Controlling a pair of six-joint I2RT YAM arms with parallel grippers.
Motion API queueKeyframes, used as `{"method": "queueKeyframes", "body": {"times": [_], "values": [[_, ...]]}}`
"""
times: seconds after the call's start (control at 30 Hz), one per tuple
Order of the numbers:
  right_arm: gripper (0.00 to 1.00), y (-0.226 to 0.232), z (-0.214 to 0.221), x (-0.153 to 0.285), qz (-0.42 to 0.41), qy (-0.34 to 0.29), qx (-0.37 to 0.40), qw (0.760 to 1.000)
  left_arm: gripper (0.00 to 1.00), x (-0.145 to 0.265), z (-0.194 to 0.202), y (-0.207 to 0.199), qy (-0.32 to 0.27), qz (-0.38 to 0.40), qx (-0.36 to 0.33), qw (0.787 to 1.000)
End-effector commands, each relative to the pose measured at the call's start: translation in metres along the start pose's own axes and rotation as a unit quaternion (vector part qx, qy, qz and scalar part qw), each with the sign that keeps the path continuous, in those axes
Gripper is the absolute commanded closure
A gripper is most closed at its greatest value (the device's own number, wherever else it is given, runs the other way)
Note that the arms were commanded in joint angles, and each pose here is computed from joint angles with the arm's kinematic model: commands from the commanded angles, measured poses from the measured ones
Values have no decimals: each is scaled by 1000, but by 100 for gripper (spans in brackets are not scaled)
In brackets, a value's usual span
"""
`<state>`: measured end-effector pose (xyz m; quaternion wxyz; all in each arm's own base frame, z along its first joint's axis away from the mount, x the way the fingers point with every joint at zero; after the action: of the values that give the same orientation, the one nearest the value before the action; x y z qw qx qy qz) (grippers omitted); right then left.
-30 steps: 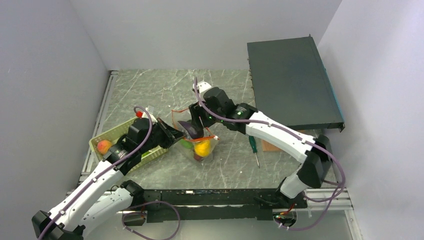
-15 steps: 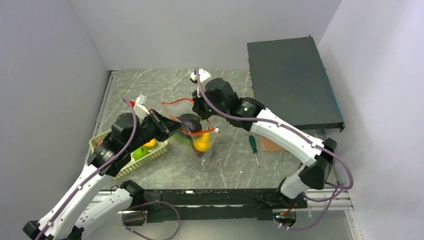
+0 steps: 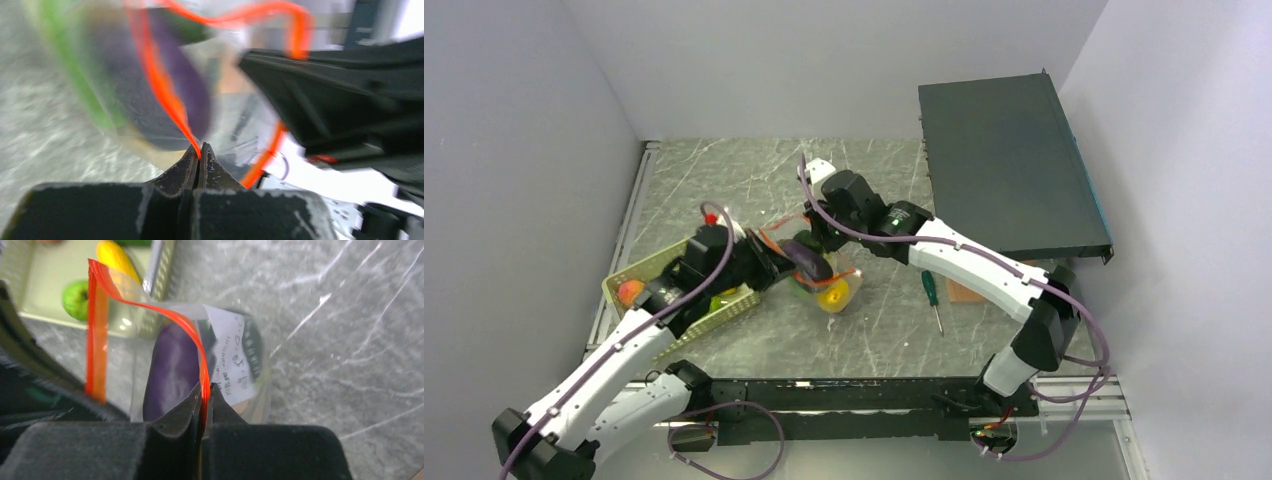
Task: Place the food in the zip-top bag and seal the zipper
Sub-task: Adjust the zipper food storage bag at the center of the board.
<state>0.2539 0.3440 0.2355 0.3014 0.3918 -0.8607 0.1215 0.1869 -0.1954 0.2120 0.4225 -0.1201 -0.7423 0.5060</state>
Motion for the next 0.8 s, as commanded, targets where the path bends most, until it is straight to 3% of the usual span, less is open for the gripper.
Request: {"method": "queueKeyframes", "body": {"times": [0.0, 0.13, 0.37, 0.6, 0.77], "values": [[100, 6, -73, 53, -19, -114, 6, 993, 100, 54, -18, -94, -41, 116, -77, 989], [100, 15, -66, 54, -49, -116, -12, 992, 100, 50, -19, -79, -55, 109, -60, 991], [100, 26, -35, 31, -84, -96, -31, 991, 100, 19, -1, -26, -14, 77, 11, 997], [100, 30, -34, 37, -102, -92, -33, 990, 100, 31, -11, -32, -47, 63, -9, 997], [78, 36, -28, 54, -131, -90, -11, 987, 100, 36, -12, -39, -50, 74, -9, 996]]}}
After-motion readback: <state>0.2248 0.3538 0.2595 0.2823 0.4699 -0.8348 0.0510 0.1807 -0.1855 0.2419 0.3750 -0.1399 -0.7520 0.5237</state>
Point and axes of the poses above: each gripper's point midway between its finger pads, its own x axis back along the fingers, its own y axis along the line the jaws close on, z = x × y, the point moved 3 cm from there along x, back along the fingers, and after that the axes turned 7 degrees about x, right-handed, at the moved point
